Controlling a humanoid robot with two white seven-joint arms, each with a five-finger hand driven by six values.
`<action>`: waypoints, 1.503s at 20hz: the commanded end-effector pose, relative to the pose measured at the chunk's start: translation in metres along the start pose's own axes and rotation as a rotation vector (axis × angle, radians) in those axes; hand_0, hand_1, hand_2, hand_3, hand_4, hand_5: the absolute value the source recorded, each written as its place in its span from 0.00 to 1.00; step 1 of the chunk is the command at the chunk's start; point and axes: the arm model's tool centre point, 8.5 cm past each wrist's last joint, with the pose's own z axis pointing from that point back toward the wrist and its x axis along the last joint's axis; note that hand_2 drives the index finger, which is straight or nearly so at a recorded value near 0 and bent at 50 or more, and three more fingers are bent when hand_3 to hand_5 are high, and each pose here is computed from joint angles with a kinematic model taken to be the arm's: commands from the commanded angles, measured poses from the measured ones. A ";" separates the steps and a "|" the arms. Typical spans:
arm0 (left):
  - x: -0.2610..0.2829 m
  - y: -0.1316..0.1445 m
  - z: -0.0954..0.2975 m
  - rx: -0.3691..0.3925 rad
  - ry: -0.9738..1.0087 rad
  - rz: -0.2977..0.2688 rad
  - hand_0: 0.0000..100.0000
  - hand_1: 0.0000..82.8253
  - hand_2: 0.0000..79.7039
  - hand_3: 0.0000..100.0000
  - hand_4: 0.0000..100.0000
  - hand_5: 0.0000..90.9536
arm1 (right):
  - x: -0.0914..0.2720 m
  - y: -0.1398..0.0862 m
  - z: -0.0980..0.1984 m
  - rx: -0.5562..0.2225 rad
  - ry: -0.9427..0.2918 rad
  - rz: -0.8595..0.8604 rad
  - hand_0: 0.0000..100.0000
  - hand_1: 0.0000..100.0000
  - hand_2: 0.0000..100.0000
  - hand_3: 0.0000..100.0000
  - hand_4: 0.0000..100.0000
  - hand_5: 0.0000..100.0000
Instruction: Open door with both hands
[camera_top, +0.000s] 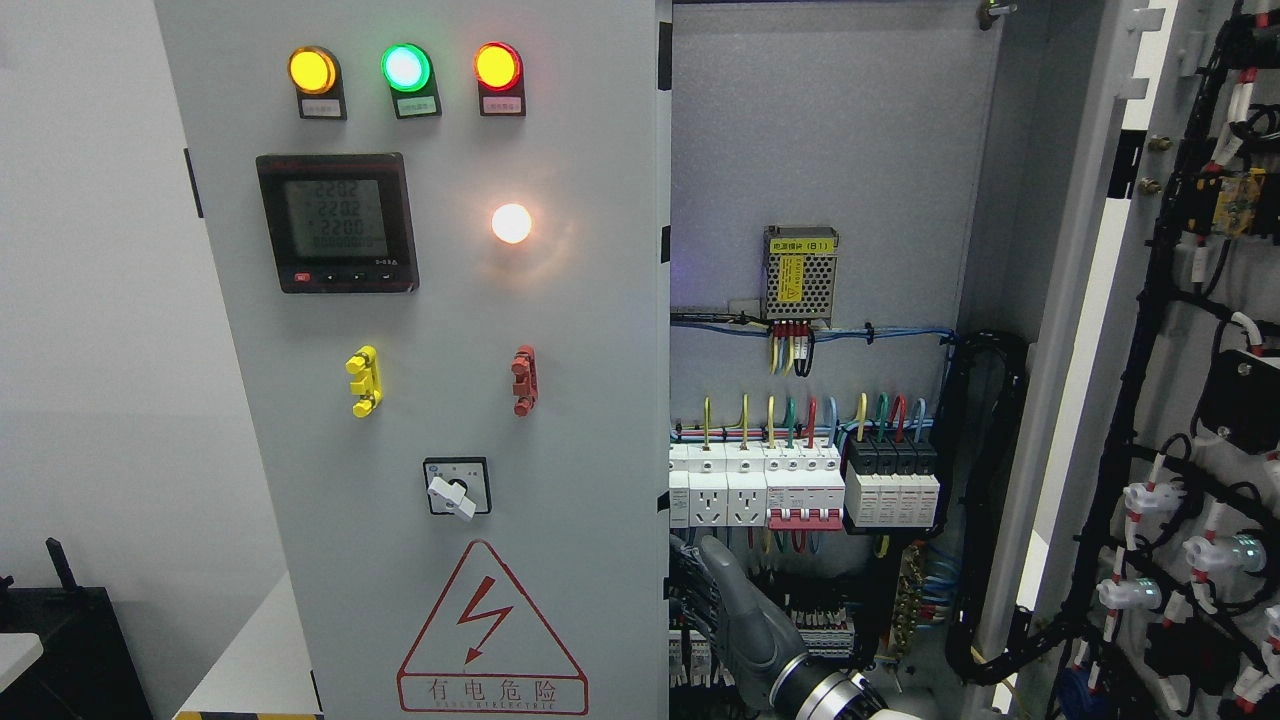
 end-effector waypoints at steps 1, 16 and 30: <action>-0.011 -0.003 0.001 -0.006 0.032 0.009 0.00 0.00 0.00 0.00 0.03 0.00 | -0.002 -0.004 -0.001 0.015 0.011 -0.002 0.00 0.00 0.00 0.00 0.00 0.00; -0.011 -0.003 0.001 -0.006 0.032 0.009 0.00 0.00 0.00 0.00 0.03 0.00 | 0.005 -0.002 -0.004 0.038 -0.012 -0.062 0.00 0.00 0.00 0.00 0.00 0.00; -0.011 -0.003 0.001 -0.006 0.032 0.009 0.00 0.00 0.00 0.00 0.03 0.00 | 0.012 0.002 -0.005 0.119 -0.024 -0.047 0.00 0.00 0.00 0.00 0.00 0.00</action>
